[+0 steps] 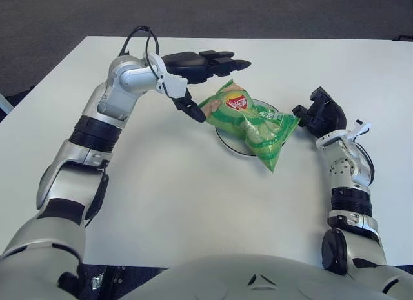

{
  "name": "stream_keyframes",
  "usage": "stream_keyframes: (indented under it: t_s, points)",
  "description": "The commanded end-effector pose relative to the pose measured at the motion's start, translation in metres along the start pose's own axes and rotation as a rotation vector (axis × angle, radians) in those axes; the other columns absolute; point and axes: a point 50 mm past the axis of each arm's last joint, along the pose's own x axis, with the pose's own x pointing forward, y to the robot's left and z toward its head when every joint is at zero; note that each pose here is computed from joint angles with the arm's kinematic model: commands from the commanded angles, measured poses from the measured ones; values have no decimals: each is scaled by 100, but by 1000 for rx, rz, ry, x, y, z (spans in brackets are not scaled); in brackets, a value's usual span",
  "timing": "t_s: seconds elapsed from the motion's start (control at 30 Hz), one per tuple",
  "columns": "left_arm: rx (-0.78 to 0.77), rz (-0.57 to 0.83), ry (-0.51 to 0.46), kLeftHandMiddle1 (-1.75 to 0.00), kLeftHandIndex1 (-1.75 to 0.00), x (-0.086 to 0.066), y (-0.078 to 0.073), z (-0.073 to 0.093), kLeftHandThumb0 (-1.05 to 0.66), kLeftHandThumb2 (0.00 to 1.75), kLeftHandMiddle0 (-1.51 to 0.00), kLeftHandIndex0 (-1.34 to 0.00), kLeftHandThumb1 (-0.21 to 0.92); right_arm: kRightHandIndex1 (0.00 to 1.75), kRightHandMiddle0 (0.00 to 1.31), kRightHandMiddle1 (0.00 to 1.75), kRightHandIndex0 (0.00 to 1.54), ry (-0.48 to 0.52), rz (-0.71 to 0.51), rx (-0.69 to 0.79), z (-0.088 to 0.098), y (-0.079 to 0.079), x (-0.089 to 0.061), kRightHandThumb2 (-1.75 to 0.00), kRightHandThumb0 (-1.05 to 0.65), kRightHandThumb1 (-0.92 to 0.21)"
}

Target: Put the snack into the plate.

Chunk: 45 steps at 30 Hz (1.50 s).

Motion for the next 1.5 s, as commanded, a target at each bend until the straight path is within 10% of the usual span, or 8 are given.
stream_keyframes:
  t_s: [0.0, 0.7, 0.97, 1.47]
  points:
    - [-43, 67, 54, 0, 0, -17, 5, -11, -105, 44, 0, 0, 71, 175, 73, 175, 140, 140, -93, 31, -32, -18, -13, -149, -54, -18]
    - [-306, 431, 270, -4, -48, -63, -20, -37, -96, 53, -7, 0, 69, 175, 72, 175, 142, 142, -90, 30, -34, -18, -13, -147, -53, -19]
    - [-352, 696, 357, -61, -93, -62, -47, -52, -82, 77, -4, 0, 57, 175, 72, 175, 142, 148, -89, 24, -33, -19, -12, -148, -53, -19]
    - [-613, 1010, 476, -102, -126, -73, -75, -57, -59, 98, -11, 0, 54, 175, 72, 175, 141, 141, -86, 20, -33, -19, -12, -147, -53, -19]
